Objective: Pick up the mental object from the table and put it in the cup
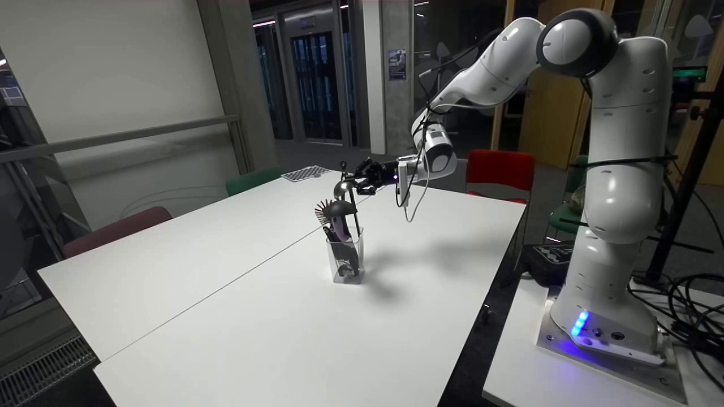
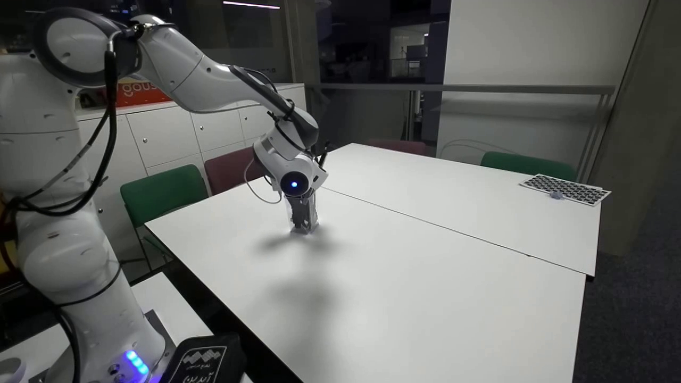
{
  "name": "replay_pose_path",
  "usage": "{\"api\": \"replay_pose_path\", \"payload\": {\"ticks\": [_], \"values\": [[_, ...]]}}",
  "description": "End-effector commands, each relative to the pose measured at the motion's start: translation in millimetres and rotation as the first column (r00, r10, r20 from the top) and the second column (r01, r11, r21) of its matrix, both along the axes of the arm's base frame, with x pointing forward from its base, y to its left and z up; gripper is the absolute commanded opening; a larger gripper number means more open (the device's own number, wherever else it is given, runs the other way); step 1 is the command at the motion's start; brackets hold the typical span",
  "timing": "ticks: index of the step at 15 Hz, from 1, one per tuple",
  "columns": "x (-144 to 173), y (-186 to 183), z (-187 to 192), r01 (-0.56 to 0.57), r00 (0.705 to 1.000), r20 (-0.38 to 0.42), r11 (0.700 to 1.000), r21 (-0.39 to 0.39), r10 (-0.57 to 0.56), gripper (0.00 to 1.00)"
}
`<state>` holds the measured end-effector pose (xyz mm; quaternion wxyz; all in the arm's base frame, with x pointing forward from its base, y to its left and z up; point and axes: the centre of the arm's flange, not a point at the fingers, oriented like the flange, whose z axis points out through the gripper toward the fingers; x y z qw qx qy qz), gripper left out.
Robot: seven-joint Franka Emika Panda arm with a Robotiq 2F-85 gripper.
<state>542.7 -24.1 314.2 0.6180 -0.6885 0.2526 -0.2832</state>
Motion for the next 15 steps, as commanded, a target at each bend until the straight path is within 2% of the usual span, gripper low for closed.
{"api": "replay_pose_path", "payload": {"ticks": [1, 8, 9, 10, 11, 15], "values": [[-13, 7, 10, -0.011, 1.0, 0.012, 0.997, -0.077, 0.012, 0.02], [-16, 11, 10, -0.019, 1.0, 0.008, 0.993, -0.121, 0.02, 0.02], [-17, 10, 11, -0.02, 1.0, 0.01, 0.993, -0.117, 0.021, 0.32], [-19, 9, 13, -0.019, 1.0, 0.01, 0.992, -0.123, 0.02, 0.34], [-22, 7, 14, -0.007, 1.0, 0.012, 0.991, -0.131, 0.009, 0.41], [-39, 0, 29, 0.023, 0.999, 0.038, 0.988, -0.156, -0.017, 0.73]]}}
